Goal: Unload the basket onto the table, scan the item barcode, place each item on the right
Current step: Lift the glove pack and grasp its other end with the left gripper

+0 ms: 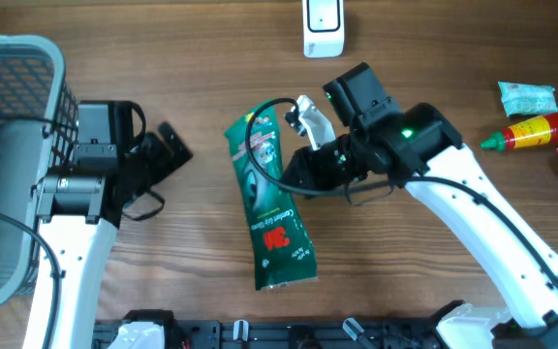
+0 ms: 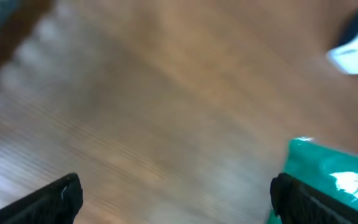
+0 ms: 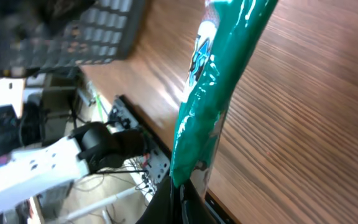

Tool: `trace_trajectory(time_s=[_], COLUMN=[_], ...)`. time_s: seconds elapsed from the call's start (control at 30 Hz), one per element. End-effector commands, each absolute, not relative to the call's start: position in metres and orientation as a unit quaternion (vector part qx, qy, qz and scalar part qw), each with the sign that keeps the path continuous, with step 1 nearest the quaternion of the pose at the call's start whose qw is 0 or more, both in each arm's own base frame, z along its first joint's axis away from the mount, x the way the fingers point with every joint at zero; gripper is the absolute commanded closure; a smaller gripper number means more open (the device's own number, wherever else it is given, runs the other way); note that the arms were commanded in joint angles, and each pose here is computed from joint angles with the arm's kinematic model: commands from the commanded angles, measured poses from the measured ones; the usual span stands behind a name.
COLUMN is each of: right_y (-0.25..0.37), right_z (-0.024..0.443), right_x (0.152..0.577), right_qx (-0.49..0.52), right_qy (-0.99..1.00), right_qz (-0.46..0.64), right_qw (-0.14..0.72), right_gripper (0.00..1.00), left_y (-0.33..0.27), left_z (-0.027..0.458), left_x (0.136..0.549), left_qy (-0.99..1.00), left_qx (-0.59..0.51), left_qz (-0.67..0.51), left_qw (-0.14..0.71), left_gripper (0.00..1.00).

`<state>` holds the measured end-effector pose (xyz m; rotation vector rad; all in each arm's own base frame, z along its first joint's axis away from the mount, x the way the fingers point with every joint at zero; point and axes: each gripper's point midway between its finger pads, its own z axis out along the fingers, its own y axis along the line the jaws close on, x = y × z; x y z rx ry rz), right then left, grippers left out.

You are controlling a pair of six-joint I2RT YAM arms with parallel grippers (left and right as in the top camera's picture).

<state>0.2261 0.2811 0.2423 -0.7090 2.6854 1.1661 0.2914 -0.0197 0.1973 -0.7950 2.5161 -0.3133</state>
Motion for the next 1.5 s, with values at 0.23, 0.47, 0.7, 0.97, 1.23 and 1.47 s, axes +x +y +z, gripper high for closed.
trace_trajectory(time_s=[0.23,0.47,0.7,0.97,1.23,1.47], right_y=[0.263,0.262,0.264,0.27,0.269,0.193], right_z=[0.346,0.359,0.392,0.38,0.348,0.275], right_x=[0.234,0.249,0.26,0.269,0.293,0.346], right_qx=[-0.271,-0.263,-0.272,-0.261,-0.22,-0.104], right_qy=[0.794,0.781,0.738,0.743,0.786,0.912], right_qz=[0.499,0.509,0.549,0.558,0.522,0.246], right_qw=[0.216,0.248,0.285,0.26,0.247,0.311], right_gripper=[0.96,0.96,0.96,0.96,0.95,0.0], left_y=[-0.098,-0.134,-0.149,-0.163,-0.163,-0.144], left_z=[0.257,0.309,0.337,0.375,0.375,0.375], left_x=[0.325,0.325,0.316,0.304,0.304,0.314], left_qy=[0.874,0.823,0.79,0.737,0.737,0.743], left_qx=[-0.169,-0.063,0.003,0.101,0.101,0.043], left_qz=[-0.359,-0.473,-0.522,-0.566,-0.566,-0.571], left_qw=[0.279,0.308,0.323,0.355,0.355,0.346], left_gripper=[0.0,0.0,0.0,0.28,0.96,0.96])
